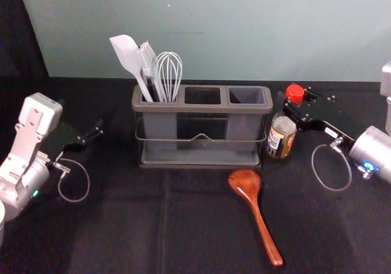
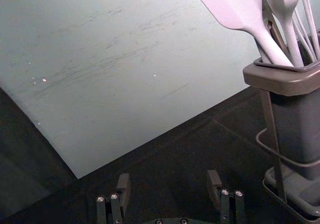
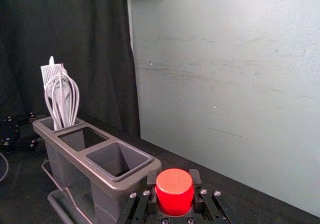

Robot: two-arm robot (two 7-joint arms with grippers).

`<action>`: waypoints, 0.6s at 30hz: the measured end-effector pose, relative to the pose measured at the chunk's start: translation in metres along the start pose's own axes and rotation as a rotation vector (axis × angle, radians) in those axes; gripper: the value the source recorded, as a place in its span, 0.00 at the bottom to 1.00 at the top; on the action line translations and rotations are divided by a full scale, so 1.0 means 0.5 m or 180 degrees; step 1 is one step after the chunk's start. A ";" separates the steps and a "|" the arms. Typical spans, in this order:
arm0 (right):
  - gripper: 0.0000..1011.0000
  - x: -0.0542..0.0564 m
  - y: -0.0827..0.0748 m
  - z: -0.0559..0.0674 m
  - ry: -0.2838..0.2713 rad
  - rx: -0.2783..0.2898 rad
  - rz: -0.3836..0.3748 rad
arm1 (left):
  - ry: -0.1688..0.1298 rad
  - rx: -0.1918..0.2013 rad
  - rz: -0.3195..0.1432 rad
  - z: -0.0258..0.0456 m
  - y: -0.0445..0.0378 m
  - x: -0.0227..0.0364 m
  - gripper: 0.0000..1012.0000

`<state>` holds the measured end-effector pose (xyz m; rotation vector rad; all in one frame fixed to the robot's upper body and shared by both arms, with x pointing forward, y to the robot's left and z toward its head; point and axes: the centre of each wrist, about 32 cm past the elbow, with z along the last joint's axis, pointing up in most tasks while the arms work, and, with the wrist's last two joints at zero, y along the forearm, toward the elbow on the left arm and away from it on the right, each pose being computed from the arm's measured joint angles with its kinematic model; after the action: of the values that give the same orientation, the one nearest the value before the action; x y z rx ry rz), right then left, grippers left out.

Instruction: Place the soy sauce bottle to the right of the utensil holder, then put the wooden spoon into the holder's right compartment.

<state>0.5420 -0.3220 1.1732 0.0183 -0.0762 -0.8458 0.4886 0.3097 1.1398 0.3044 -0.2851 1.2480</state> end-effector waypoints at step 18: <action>0.68 -0.002 -0.004 0.014 -0.0028 0.0051 -0.0022 | 0.0000 0.0000 0.0000 0.000 0.000 0.000 0.99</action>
<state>0.5394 -0.3223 1.1800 0.0299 -0.0914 -0.8521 0.4886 0.3097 1.1398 0.3045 -0.2851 1.2480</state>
